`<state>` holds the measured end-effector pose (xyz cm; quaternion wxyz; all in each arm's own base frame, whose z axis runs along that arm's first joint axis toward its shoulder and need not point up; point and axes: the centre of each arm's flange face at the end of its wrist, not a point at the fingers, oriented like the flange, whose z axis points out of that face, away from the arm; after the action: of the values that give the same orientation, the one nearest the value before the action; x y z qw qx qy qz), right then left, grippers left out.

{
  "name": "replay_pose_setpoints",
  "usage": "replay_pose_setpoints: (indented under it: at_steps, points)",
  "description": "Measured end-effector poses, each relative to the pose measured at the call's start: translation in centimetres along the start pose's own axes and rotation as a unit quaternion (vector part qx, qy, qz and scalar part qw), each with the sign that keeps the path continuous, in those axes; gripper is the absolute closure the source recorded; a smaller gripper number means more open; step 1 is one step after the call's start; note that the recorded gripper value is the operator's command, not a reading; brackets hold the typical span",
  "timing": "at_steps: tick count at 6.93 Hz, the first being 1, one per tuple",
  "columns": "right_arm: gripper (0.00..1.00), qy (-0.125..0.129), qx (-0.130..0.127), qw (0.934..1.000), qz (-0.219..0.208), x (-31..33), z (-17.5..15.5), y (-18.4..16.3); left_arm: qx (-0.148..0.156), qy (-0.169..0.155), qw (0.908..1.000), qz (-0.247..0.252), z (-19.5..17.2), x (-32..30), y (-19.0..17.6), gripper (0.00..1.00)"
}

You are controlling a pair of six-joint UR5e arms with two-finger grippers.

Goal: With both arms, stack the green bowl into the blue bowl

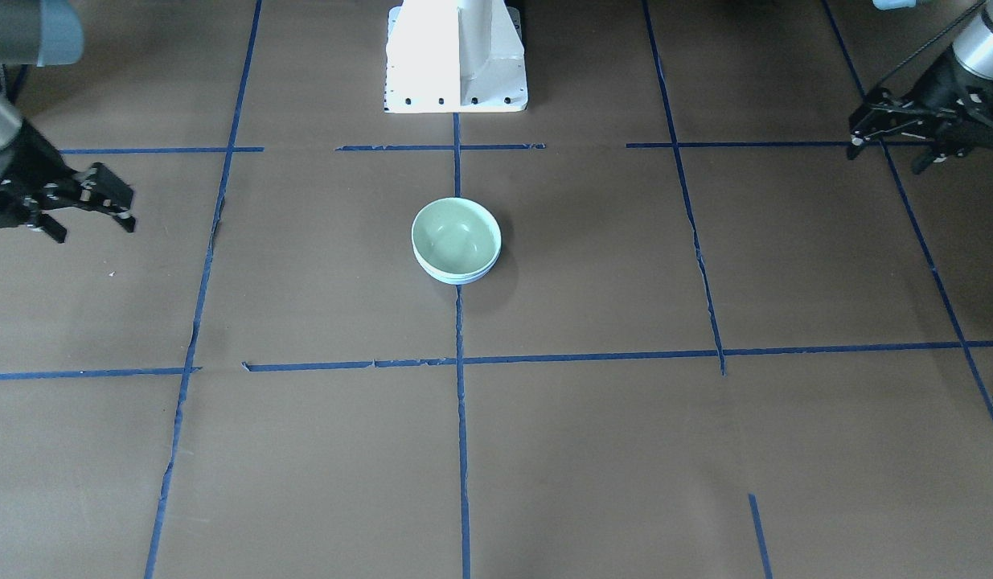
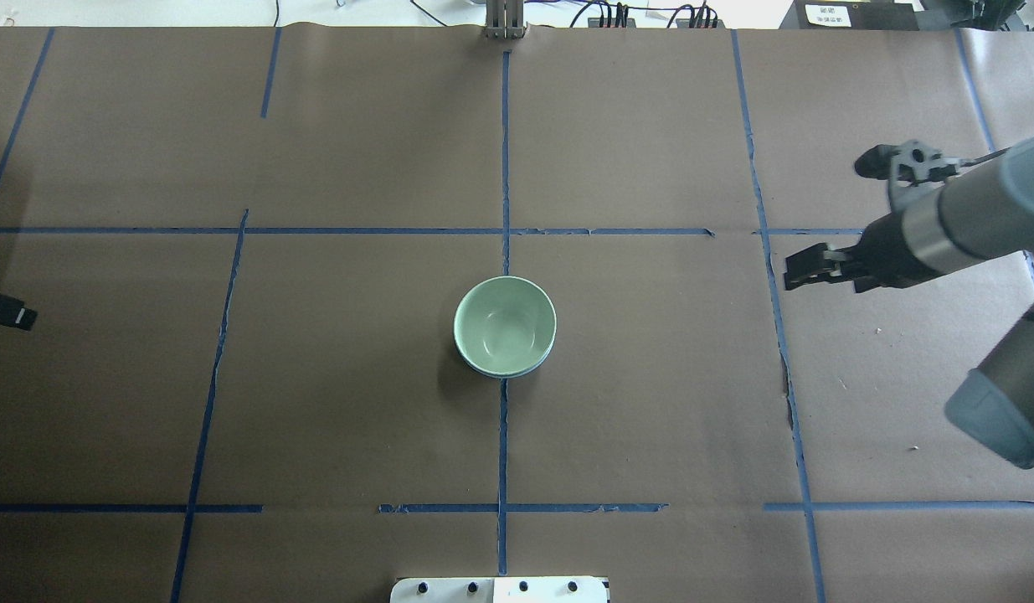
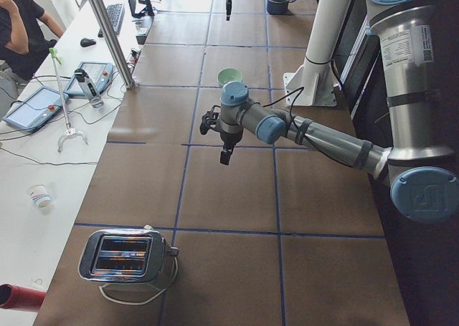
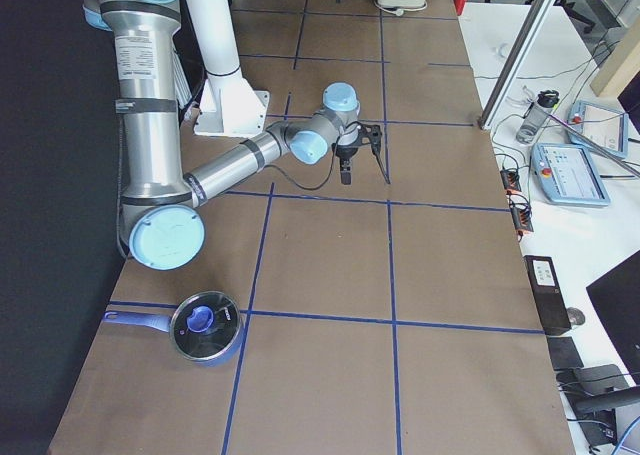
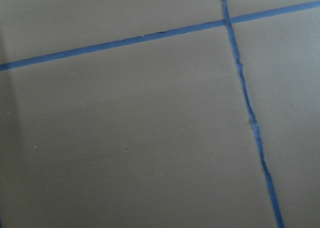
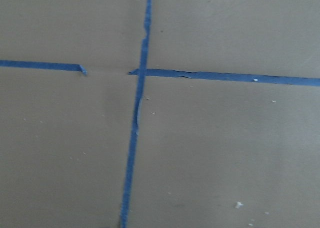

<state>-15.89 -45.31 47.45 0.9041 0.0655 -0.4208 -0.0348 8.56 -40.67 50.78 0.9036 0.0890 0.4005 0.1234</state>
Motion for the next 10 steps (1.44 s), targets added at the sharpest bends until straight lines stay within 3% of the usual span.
replay_pose_setpoints:
  at_steps: [2,4,7,10]
  points:
    - [0.0,-0.003,-0.009,0.9987,-0.049,14.3,-2.2,1.8,-0.002,-0.008,0.9996,0.028,0.2,-12.4,2.2,0.0]
    - [0.0,0.002,-0.011,0.9975,-0.069,21.0,-2.5,4.0,-0.026,-0.01,0.9996,0.006,0.0,-17.8,3.1,0.0]
    - [0.0,0.009,-0.015,0.9974,-0.07,23.1,-2.3,5.3,-0.04,-0.004,0.9984,-0.039,-0.8,-17.9,2.6,0.0]
    - [0.0,0.013,-0.03,0.9978,-0.058,23.3,-2.0,5.5,-0.037,-0.005,0.9984,-0.042,-1.2,-17.6,2.7,0.0]
